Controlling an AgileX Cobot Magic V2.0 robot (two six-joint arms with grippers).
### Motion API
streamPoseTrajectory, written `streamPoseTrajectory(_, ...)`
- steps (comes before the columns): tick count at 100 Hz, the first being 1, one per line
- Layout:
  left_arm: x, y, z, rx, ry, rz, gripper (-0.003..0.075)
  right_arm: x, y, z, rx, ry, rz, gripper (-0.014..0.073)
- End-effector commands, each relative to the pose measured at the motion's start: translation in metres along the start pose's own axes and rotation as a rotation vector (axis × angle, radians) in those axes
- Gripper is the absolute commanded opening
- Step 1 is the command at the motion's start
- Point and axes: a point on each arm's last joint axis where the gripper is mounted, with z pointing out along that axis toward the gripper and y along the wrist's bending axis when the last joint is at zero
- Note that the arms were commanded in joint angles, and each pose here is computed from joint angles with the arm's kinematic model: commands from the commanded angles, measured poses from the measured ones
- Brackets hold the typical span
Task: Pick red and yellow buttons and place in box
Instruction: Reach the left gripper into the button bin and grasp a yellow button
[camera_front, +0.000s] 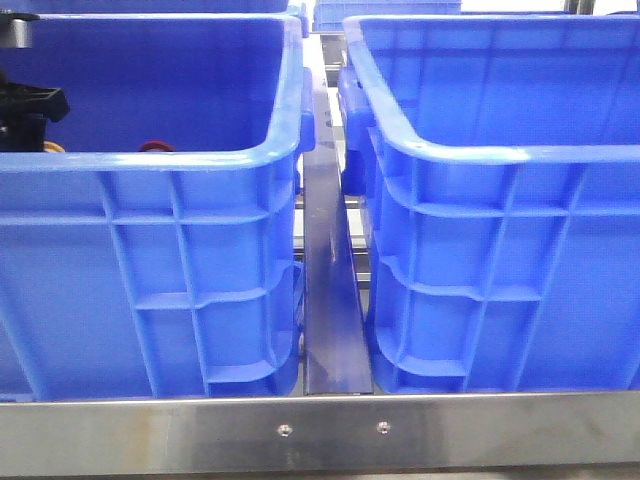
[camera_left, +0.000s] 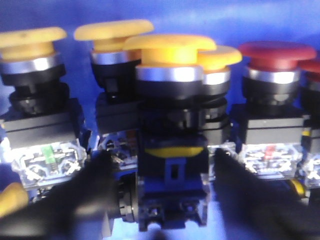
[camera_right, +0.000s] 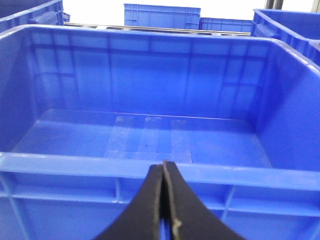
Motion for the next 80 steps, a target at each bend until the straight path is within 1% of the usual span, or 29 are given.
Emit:
streamPoseTrajectory(1, -0.009, -0.004, -0.027, 0.005, -0.109, 0.007, 0.0239, -0.007, 0.0, -0.002, 0.004, -0.099, -0.006, -0.0092)
streamPoseTrajectory(9, -0.009, -0.004, -0.027, 0.004, -0.116, 0.007, 0.0191, -0.007, 0.0, -0.002, 0.004, -0.099, -0.006, -0.0092)
streamPoseTrajectory(16, -0.01, -0.004, -0.028, 0.004, -0.127, 0.007, 0.0176, -0.007, 0.0, -0.002, 0.004, -0.099, -0.006, -0.0092)
streamPoseTrajectory(46, -0.007, -0.005, -0.04, 0.011, -0.164, 0.003, 0.0176, -0.007, 0.0, -0.002, 0.004, -0.099, -0.006, -0.0092)
streamPoseTrajectory(53, -0.002, -0.007, -0.046, 0.017, -0.204, 0.005, 0.0176, -0.007, 0.0, -0.002, 0.004, -0.099, -0.006, -0.0092)
streamPoseTrajectory(67, 0.016, -0.013, -0.066, 0.047, -0.338, -0.008, 0.0176, -0.007, 0.0, -0.002, 0.004, -0.099, -0.006, -0.0092)
streamPoseTrajectory(80, 0.036, -0.028, -0.09, 0.055, -0.464, 0.055, 0.0176, -0.007, 0.0, -0.002, 0.004, -0.099, -0.006, -0.0092)
